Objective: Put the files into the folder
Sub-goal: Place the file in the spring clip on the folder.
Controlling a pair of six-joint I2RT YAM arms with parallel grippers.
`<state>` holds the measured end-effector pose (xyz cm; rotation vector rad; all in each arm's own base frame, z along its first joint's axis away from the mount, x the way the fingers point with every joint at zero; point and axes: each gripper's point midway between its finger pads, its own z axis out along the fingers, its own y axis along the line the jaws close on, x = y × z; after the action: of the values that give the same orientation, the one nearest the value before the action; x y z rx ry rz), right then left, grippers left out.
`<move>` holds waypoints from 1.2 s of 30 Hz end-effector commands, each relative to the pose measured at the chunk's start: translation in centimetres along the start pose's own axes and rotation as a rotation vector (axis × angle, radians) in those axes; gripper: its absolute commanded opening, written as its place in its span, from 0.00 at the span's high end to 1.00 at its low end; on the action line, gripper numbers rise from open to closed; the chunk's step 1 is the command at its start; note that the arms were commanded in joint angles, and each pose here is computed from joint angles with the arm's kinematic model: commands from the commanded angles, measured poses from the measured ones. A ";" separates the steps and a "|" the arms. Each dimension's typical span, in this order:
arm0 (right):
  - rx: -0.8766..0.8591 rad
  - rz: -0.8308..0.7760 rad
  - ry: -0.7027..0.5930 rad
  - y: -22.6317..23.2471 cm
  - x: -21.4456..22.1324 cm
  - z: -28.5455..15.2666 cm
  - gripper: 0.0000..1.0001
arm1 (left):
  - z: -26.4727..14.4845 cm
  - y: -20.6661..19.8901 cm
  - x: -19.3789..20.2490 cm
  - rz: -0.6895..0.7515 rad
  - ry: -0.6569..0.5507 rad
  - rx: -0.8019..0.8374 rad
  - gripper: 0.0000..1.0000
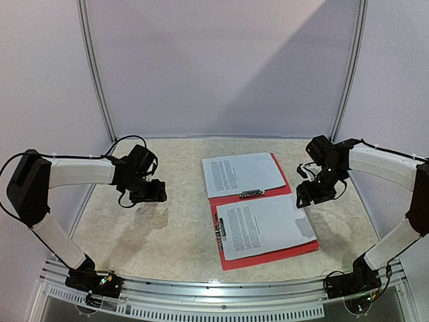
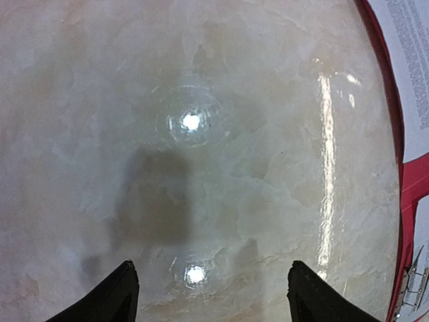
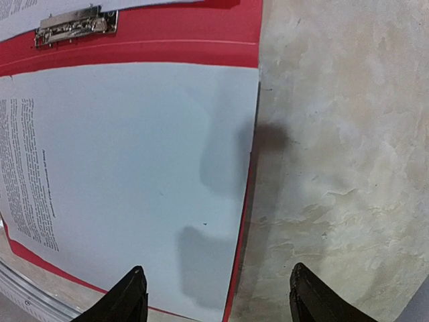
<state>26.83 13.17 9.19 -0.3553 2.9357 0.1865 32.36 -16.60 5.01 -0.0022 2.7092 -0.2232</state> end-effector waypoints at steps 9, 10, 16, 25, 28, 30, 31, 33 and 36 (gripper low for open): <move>-0.366 0.046 -0.197 8.5 -2.4 -3.2 0.27 | -0.7 -6.7 -0.7 0.106 -0.066 0.098 0.24; -0.391 0.029 -0.174 9.9 -2.2 -2.7 0.27 | -0.8 -7.5 -0.7 0.115 -0.070 0.103 0.24; -0.499 -0.021 -0.109 16.0 -2.6 -0.2 0.34 | 0.4 -12.3 -0.2 0.116 -0.047 0.229 0.29; -0.599 -0.001 -0.051 19.1 -2.6 2.5 0.62 | 0.4 -21.3 0.8 0.175 -0.007 0.686 0.31; -0.578 -0.010 -0.054 18.7 -2.4 2.8 0.63 | 0.6 -22.4 2.0 0.198 0.024 0.742 0.31; -0.566 -0.013 -0.053 18.4 -2.2 3.1 0.63 | 1.0 -22.7 2.8 0.209 0.042 0.749 0.31; -0.565 -0.014 -0.050 18.4 -2.1 3.2 0.64 | 1.1 -22.8 3.1 0.213 0.051 0.750 0.31; -0.568 -0.013 -0.046 18.4 -2.0 3.4 0.64 | 1.3 -22.9 3.7 0.218 0.067 0.756 0.31; -0.575 -0.012 -0.049 18.5 -2.0 3.4 0.64 | 1.5 -22.8 4.5 0.222 0.081 0.748 0.32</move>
<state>24.91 31.75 8.61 -0.4220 2.7773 1.0155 29.49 -38.70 5.86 0.4791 2.5092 -1.1091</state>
